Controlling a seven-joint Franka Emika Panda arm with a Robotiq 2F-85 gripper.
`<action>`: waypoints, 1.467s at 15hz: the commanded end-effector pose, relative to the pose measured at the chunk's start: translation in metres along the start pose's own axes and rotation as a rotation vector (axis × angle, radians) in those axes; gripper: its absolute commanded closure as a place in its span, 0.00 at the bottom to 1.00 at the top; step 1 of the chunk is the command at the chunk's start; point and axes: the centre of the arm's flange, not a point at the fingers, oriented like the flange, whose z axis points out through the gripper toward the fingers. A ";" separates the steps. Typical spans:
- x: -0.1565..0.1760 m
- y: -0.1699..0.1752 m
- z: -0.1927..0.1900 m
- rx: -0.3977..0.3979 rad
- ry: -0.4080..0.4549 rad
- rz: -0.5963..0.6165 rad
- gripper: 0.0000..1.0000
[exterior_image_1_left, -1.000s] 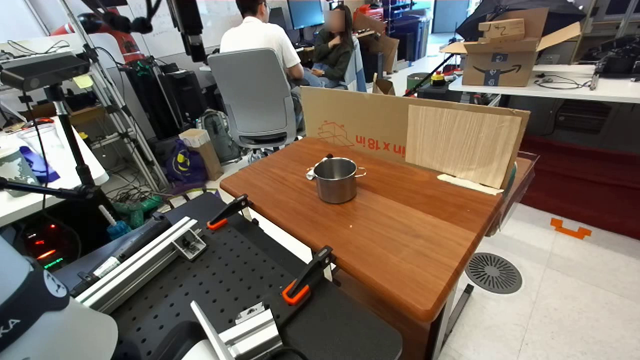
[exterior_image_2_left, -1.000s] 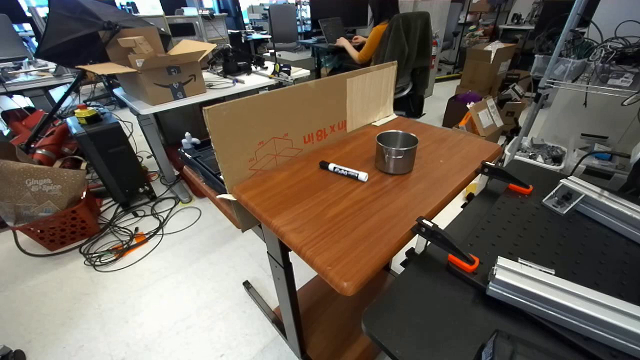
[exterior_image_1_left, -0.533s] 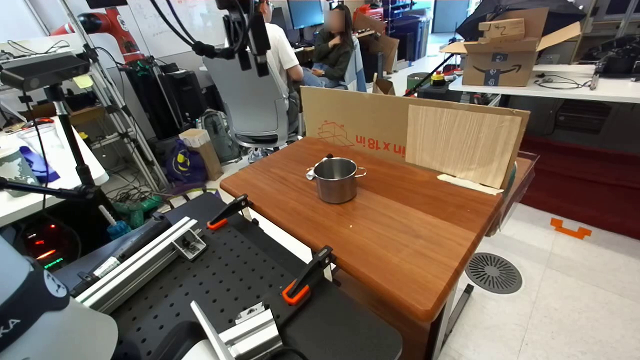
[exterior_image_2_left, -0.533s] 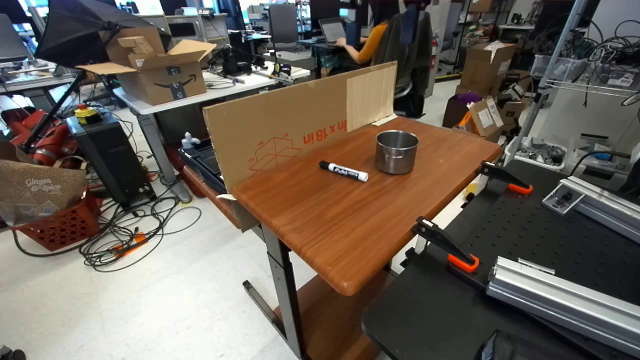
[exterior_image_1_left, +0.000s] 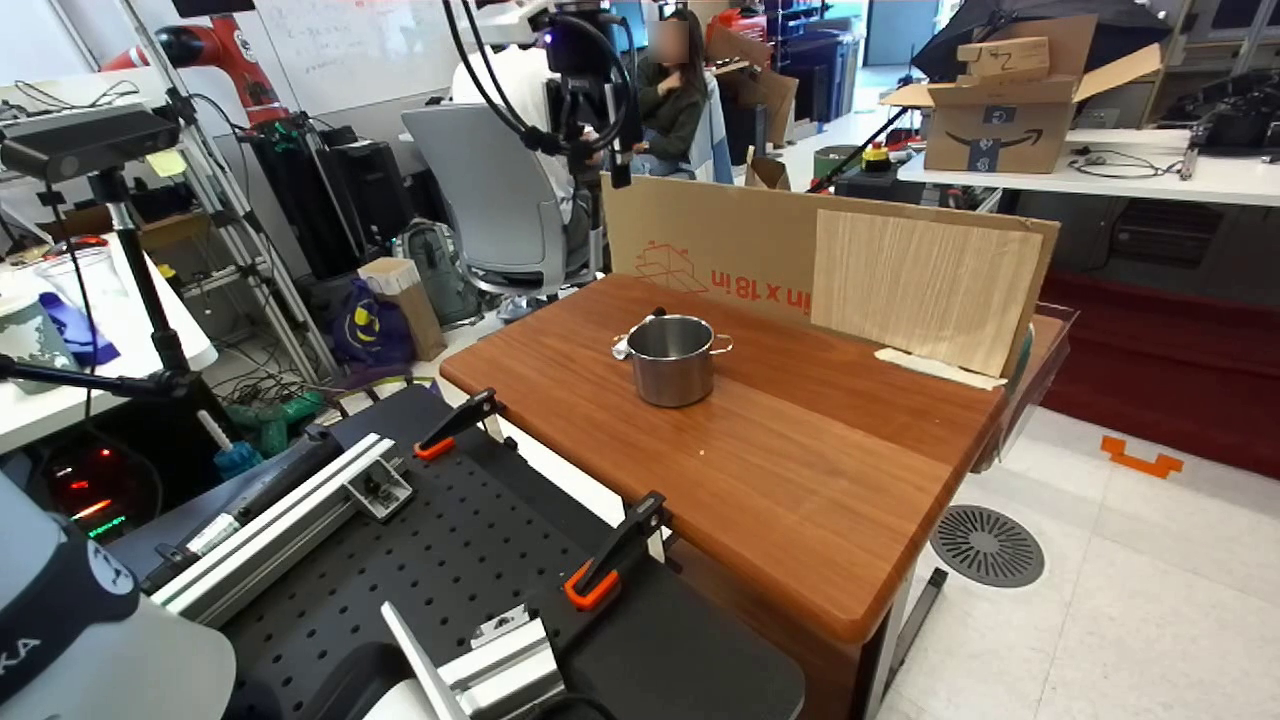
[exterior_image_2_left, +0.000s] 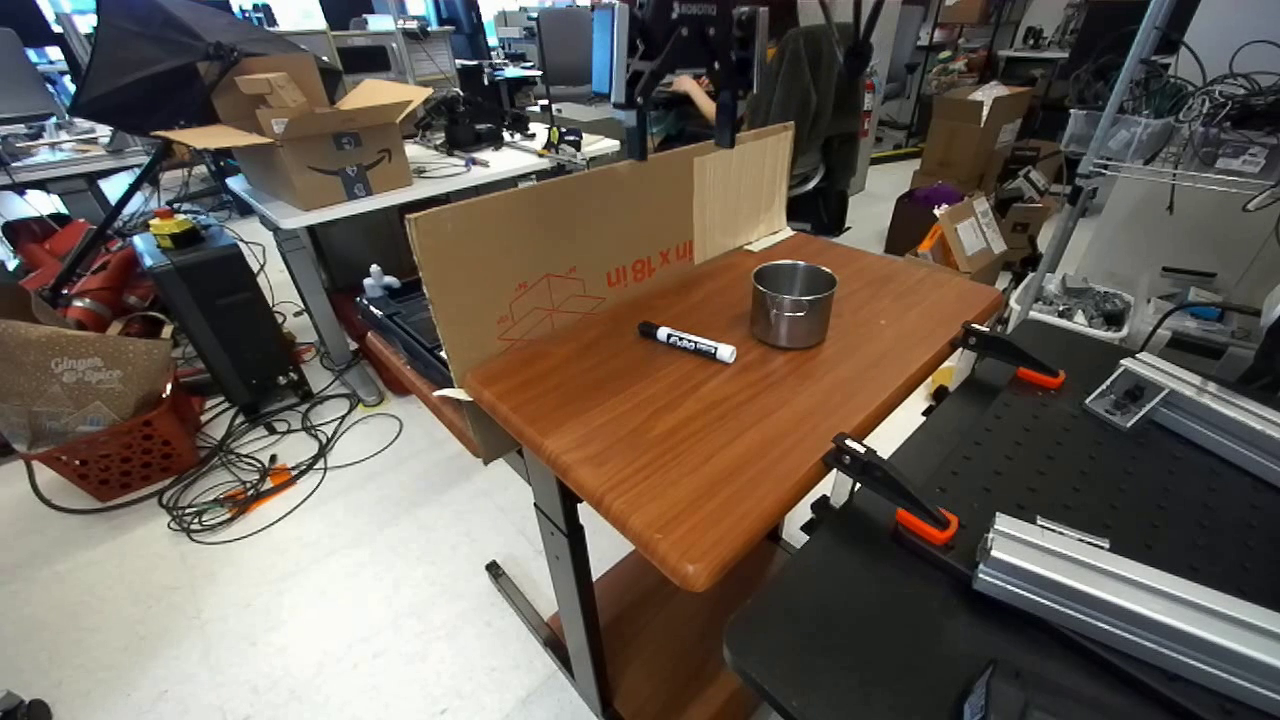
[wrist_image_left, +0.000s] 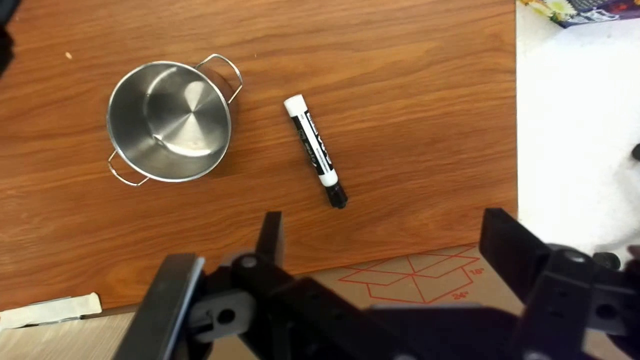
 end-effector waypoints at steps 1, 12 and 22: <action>0.036 -0.004 0.027 -0.024 -0.025 -0.033 0.00; 0.080 0.004 0.125 -0.055 -0.108 -0.012 0.00; 0.098 -0.009 0.191 -0.082 -0.158 -0.002 0.00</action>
